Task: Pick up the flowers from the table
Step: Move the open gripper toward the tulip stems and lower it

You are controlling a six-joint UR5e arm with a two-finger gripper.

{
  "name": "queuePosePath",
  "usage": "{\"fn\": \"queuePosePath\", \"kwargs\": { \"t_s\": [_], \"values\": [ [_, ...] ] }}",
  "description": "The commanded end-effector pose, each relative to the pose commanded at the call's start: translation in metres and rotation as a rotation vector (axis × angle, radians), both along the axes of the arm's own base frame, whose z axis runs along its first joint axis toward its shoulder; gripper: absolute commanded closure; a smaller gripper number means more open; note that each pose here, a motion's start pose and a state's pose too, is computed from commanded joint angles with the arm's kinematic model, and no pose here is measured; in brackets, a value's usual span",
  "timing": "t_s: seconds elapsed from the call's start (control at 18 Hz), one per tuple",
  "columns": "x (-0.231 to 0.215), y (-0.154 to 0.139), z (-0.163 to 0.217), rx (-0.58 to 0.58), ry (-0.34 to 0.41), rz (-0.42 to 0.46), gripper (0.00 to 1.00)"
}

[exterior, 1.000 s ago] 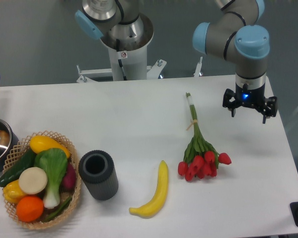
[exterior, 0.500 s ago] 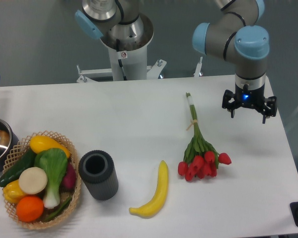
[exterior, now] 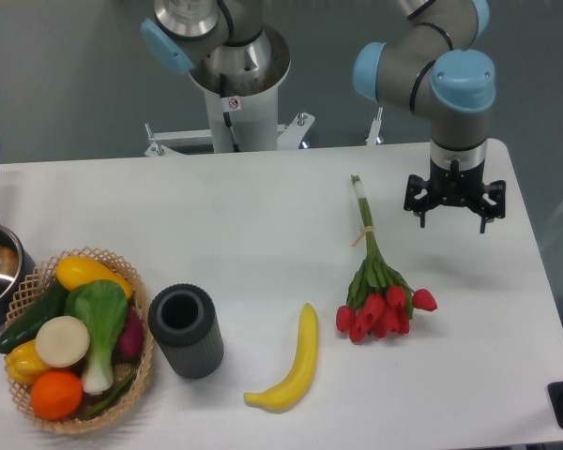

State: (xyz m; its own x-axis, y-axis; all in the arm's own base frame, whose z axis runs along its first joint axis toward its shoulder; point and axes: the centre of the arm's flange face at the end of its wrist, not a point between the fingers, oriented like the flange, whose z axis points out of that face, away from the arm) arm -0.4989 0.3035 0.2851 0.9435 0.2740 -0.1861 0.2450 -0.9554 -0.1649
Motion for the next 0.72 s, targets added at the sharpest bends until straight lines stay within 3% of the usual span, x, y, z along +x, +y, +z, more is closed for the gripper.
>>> {"fn": "queuePosePath", "kwargs": {
  "t_s": [0.72],
  "values": [
    [0.049,0.03,-0.037,0.105,-0.157,0.198,0.0]
  ]
}}
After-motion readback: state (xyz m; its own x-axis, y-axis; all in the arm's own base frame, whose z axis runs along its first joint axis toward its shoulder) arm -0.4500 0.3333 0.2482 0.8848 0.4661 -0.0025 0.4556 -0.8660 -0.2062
